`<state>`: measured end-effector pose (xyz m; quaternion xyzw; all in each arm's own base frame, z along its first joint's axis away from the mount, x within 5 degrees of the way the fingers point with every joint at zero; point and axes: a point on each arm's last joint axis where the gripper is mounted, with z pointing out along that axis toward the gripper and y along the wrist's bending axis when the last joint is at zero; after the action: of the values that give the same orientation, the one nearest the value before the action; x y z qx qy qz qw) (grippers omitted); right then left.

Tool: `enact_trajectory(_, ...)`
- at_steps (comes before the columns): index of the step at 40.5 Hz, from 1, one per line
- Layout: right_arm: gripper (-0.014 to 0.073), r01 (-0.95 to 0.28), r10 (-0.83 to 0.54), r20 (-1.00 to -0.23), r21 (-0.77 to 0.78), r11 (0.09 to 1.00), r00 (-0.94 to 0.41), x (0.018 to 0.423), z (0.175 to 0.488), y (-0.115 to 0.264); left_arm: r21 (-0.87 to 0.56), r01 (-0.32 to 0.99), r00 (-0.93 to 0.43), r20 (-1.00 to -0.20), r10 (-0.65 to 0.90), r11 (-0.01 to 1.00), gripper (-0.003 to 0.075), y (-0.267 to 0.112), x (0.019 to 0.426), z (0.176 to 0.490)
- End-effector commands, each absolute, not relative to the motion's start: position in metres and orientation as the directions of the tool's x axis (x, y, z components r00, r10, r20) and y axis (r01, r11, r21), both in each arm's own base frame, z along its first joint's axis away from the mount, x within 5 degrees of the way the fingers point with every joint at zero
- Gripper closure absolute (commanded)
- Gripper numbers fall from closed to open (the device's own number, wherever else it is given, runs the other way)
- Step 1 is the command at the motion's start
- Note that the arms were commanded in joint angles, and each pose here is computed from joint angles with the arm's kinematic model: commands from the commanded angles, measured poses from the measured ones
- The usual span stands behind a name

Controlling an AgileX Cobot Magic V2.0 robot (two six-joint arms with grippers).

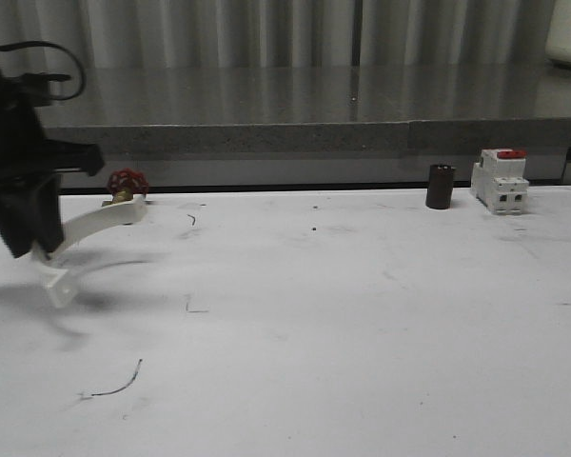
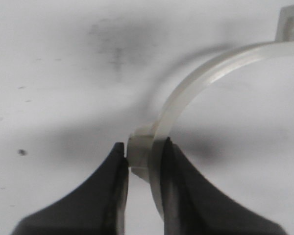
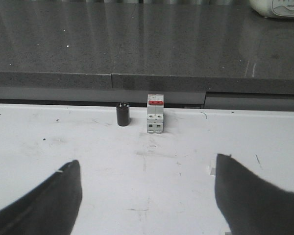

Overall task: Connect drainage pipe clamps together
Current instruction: 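Grasp the white semicircular clamp half's end tab with the left gripper, then lower the clamp half onto the table and open the left gripper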

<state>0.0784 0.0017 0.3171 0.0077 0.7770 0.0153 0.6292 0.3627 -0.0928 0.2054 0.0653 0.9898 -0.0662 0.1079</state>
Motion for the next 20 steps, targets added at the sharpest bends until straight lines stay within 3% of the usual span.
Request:
enact_trajectory(1,0.0011,0.004,0.035,-0.994,0.034,0.999,-0.106,0.08,0.334,0.0,-0.169,0.133,-0.951,-0.299,0.078,0.977,0.068,-0.121,0.357,0.241)
enact_trajectory(9,0.0011,0.004,0.035,-0.994,0.034,0.999,-0.106,0.08,0.334,0.0,-0.191,0.122,-0.965,-0.251,0.072,0.974,0.0676,-0.16,0.353,0.23)
enact_trajectory(13,0.0011,0.004,0.035,-0.994,0.034,0.999,-0.107,0.08,0.334,0.0,-0.191,0.078,-0.977,-0.211,0.036,0.979,0.0676,-0.163,0.354,0.218)
enact_trajectory(20,0.0011,0.004,0.035,-0.994,0.034,0.999,-0.107,0.08,0.334,0.0,-0.166,0.014,-0.975,-0.222,-0.024,0.986,0.0676,-0.16,0.357,0.217)
